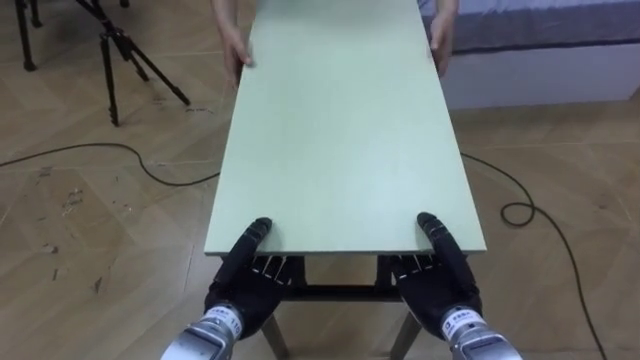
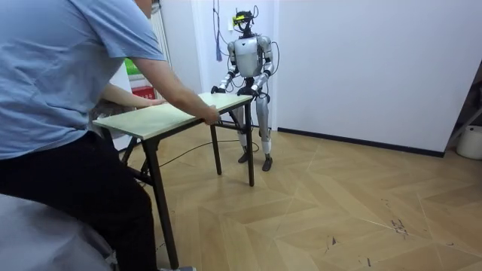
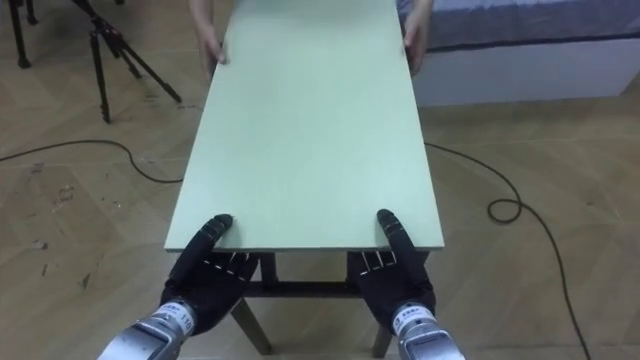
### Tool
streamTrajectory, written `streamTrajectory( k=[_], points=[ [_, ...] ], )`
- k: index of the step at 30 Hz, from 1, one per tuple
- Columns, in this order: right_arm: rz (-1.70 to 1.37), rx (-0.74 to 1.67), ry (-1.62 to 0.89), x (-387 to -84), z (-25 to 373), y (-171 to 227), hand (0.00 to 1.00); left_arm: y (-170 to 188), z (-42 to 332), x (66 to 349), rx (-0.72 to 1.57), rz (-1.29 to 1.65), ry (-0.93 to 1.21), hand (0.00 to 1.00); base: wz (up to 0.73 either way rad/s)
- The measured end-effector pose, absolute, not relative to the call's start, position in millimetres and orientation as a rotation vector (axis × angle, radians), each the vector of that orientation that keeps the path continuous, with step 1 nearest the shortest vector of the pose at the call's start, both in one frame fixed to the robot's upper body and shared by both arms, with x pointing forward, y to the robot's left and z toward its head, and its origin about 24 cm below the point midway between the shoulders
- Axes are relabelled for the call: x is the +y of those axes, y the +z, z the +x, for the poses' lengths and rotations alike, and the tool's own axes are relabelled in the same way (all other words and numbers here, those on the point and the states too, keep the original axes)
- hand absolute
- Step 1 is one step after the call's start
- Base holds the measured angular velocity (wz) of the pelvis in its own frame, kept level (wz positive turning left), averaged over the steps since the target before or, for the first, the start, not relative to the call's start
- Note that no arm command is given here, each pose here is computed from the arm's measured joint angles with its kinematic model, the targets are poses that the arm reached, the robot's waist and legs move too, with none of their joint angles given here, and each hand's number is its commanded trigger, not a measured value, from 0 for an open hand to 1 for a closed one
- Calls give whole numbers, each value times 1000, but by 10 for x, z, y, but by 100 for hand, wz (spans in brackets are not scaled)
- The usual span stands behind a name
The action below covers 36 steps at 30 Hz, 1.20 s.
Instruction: Move table with human
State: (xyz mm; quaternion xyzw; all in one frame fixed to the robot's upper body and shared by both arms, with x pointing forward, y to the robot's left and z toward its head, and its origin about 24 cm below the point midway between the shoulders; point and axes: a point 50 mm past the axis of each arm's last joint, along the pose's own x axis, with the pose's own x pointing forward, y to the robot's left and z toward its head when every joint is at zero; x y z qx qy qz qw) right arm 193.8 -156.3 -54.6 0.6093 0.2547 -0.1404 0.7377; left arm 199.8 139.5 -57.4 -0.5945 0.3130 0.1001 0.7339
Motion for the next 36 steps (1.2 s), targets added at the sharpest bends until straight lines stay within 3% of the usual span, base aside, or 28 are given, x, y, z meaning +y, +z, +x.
streamTrajectory(
  k=[36],
  points=[
    [1364, 320, -121, -1488, 1829, -227, 100, -254, 1847, 1305, 453, -1255, 103, 100, -1]
  ],
)
